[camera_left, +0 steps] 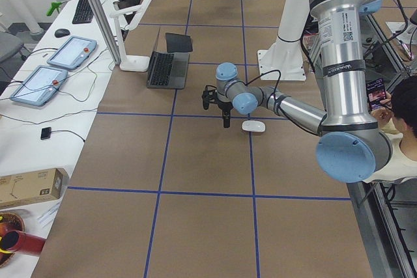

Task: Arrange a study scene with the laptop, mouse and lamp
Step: 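Move the right arm back to rest while the left gripper reaches toward the white mouse, then grasp the white mouse with the left gripper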

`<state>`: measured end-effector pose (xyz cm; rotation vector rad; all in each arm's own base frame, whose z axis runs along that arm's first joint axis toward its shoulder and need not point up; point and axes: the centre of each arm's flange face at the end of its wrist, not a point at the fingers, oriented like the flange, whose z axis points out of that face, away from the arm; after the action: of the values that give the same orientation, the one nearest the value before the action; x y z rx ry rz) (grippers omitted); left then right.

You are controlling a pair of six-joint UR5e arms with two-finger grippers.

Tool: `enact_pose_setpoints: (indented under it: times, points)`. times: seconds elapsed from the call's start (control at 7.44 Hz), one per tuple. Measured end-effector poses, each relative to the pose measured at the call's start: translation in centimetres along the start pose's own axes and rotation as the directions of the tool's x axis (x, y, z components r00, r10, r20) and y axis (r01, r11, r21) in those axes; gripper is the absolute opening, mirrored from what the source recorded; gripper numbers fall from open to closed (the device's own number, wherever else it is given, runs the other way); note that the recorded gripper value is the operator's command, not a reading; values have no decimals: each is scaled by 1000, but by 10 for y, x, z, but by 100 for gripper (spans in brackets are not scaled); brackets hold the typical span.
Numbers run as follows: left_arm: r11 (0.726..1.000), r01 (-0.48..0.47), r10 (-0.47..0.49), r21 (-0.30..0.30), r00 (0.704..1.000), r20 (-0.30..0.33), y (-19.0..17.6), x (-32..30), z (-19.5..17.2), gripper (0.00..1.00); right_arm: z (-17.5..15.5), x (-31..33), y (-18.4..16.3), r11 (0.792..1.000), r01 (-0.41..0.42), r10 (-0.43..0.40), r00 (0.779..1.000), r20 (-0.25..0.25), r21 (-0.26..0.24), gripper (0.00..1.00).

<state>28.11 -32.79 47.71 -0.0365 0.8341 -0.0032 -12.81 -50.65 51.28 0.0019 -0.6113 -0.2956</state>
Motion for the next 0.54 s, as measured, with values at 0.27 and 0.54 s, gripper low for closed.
enact_pose_setpoints:
  times: [0.27,0.54]
  points:
    - [999,-30,30,-11,1000,-3,40,11,29,100,-2,33,16,999,41,-41,999,5,-13,100]
    - [998,-58,58,-25,998,6,71,19,49,100,3,62,39,998,65,-64,997,33,-26,100]
